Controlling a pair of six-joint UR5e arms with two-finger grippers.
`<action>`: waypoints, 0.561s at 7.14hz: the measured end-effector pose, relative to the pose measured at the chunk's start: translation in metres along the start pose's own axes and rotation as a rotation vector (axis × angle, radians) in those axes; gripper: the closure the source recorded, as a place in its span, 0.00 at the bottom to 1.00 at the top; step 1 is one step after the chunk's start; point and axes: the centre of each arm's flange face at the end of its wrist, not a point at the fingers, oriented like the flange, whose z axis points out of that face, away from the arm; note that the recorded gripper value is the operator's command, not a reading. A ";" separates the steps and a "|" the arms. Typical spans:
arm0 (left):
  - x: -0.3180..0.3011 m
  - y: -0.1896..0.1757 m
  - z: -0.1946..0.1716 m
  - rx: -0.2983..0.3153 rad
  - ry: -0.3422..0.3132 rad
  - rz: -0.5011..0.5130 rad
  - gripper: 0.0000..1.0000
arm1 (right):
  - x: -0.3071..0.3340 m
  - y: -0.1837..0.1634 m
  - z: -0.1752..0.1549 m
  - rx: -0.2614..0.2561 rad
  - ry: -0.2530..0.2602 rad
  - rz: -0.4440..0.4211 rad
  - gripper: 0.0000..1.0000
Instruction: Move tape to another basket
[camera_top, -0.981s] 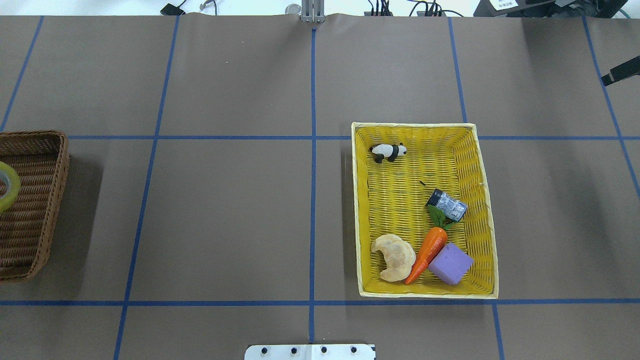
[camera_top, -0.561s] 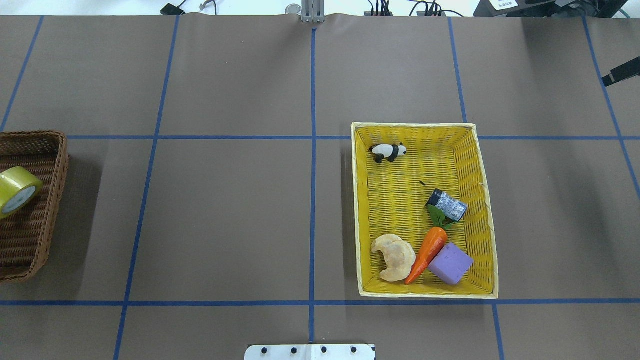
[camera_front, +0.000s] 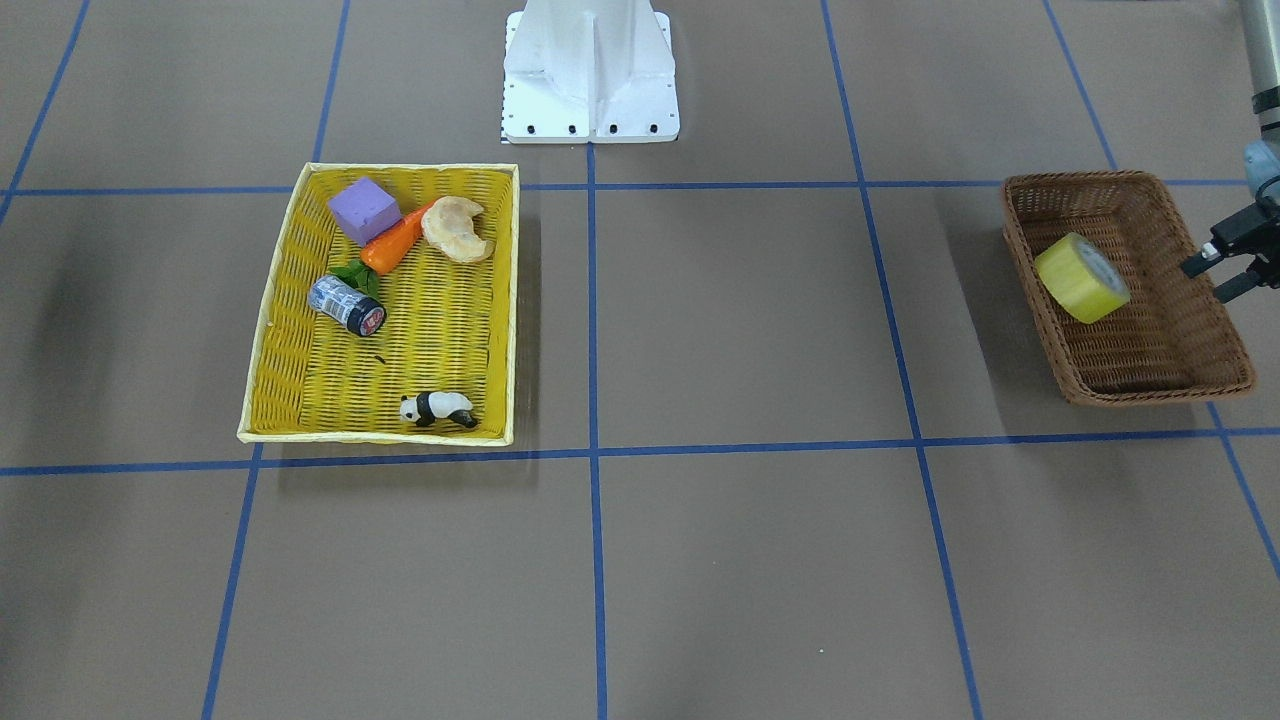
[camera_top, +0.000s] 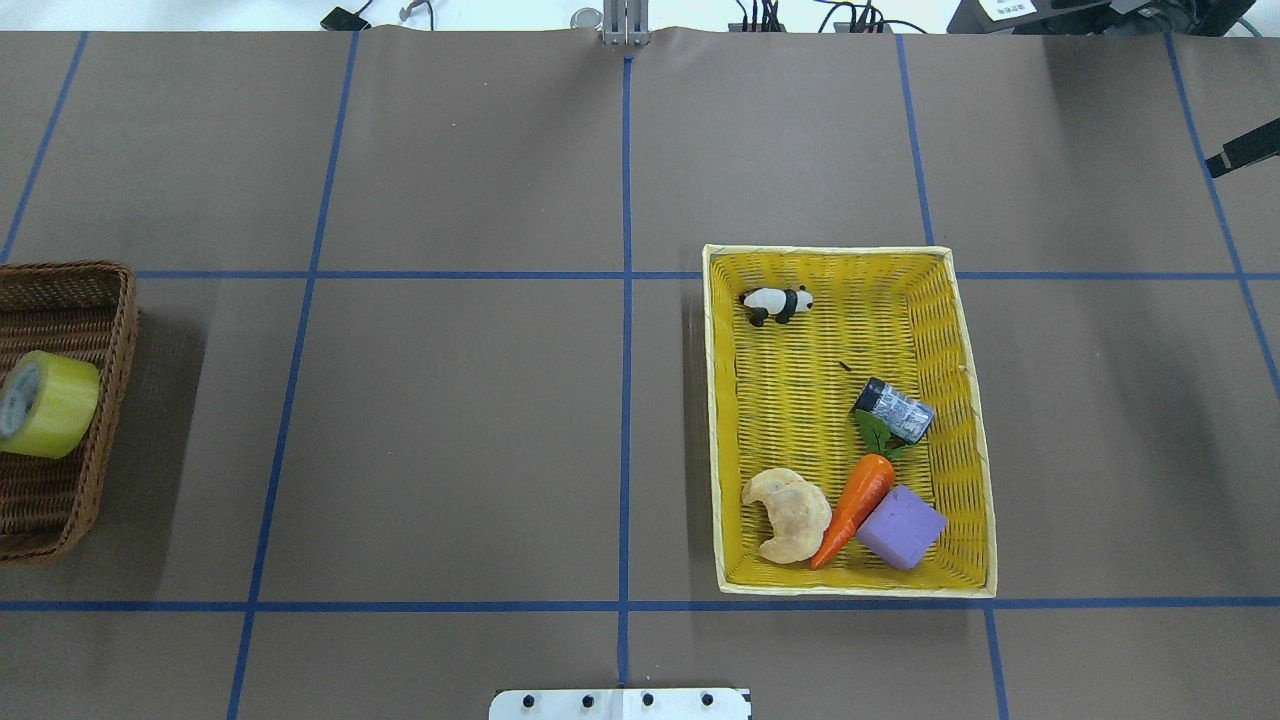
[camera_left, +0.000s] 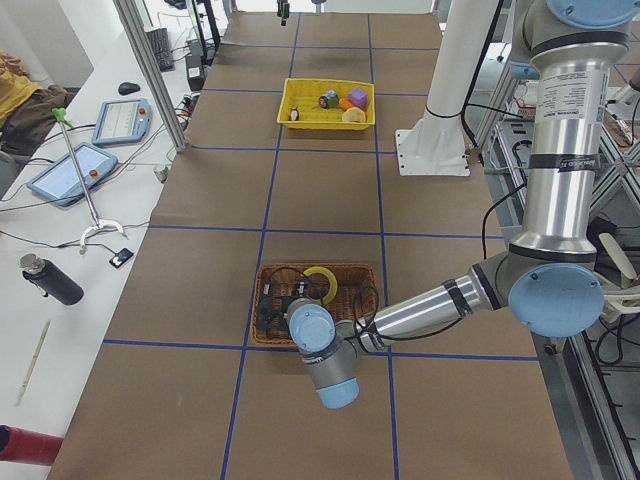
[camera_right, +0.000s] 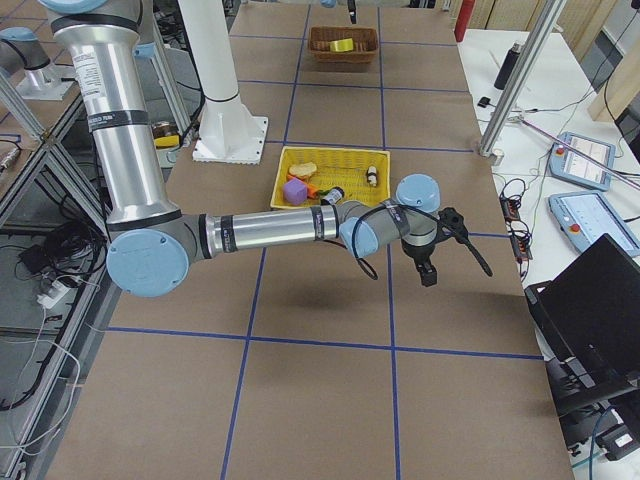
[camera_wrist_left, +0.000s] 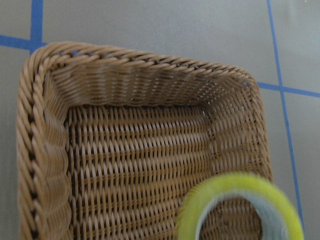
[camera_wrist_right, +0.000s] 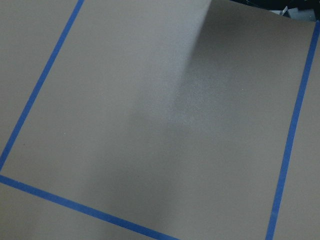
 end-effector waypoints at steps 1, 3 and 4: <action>0.008 -0.022 -0.017 0.068 -0.004 0.034 0.01 | 0.001 0.001 0.000 -0.001 0.000 0.004 0.00; 0.015 -0.048 -0.036 0.211 -0.074 0.215 0.01 | 0.001 0.003 0.001 0.000 0.000 0.008 0.00; 0.013 -0.056 -0.039 0.263 -0.131 0.307 0.01 | 0.003 0.006 0.001 -0.002 0.001 0.009 0.00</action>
